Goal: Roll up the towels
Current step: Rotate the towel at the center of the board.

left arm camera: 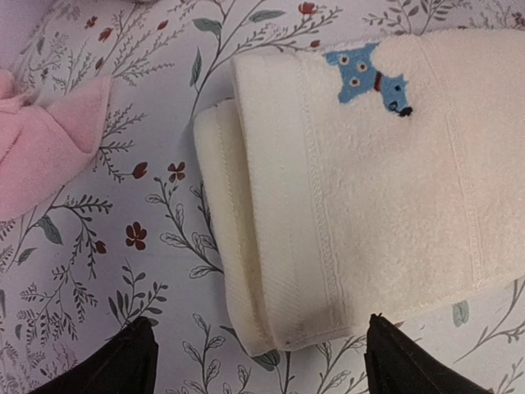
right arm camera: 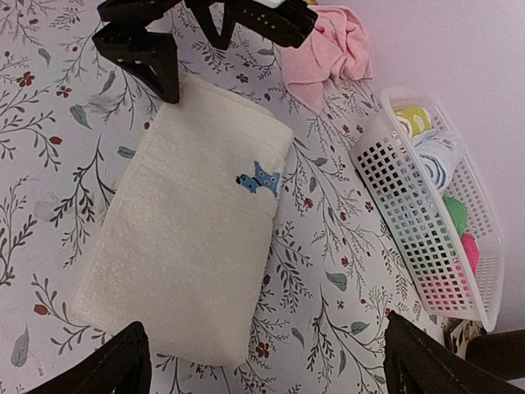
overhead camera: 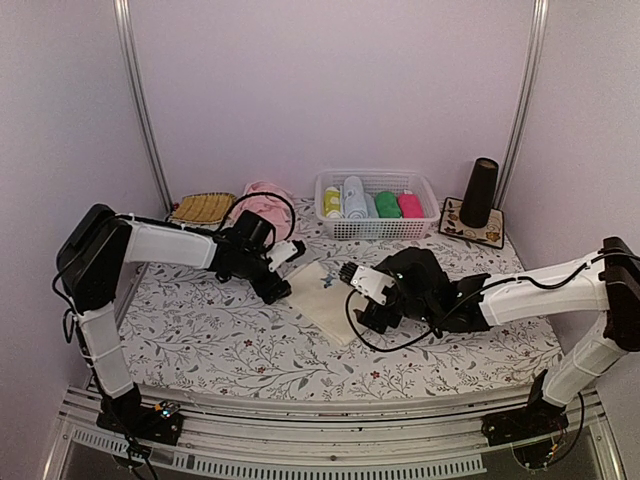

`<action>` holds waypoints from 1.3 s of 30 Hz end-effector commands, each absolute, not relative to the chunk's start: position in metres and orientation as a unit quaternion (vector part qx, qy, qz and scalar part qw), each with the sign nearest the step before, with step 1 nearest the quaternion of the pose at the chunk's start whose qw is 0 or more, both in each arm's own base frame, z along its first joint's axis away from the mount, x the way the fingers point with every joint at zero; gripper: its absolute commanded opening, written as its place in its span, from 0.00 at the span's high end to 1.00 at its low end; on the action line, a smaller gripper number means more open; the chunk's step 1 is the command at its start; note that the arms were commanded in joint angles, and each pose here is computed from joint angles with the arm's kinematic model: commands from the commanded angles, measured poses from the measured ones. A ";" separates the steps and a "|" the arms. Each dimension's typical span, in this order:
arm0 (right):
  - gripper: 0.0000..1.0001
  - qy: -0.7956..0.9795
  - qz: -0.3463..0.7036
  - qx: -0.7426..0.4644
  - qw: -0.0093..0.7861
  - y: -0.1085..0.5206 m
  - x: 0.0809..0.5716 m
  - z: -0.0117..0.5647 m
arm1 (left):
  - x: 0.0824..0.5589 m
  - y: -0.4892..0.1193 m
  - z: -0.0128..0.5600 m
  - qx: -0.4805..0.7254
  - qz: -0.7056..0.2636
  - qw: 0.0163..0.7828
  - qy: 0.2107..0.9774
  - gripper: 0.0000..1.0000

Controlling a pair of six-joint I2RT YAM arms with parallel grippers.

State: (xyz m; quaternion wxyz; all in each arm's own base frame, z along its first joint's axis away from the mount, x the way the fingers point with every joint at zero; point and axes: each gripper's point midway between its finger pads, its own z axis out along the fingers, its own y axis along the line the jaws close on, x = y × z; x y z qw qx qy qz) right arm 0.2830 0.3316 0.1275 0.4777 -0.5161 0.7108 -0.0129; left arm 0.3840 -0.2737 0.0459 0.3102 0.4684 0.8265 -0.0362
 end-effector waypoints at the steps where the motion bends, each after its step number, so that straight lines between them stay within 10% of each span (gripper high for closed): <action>1: 0.01 0.709 -0.027 -0.475 0.521 0.317 0.288 0.156 | 0.378 -0.274 0.035 0.488 -0.021 0.301 0.819 0.12; 27: 0.02 0.670 0.012 -0.496 0.552 0.317 0.268 0.175 | 0.482 -0.258 0.045 0.408 0.125 0.370 0.825 0.06; 39: 0.17 0.548 -0.064 -0.674 0.491 0.370 0.257 0.090 | 0.364 -0.271 0.121 0.513 -0.055 0.464 0.720 0.03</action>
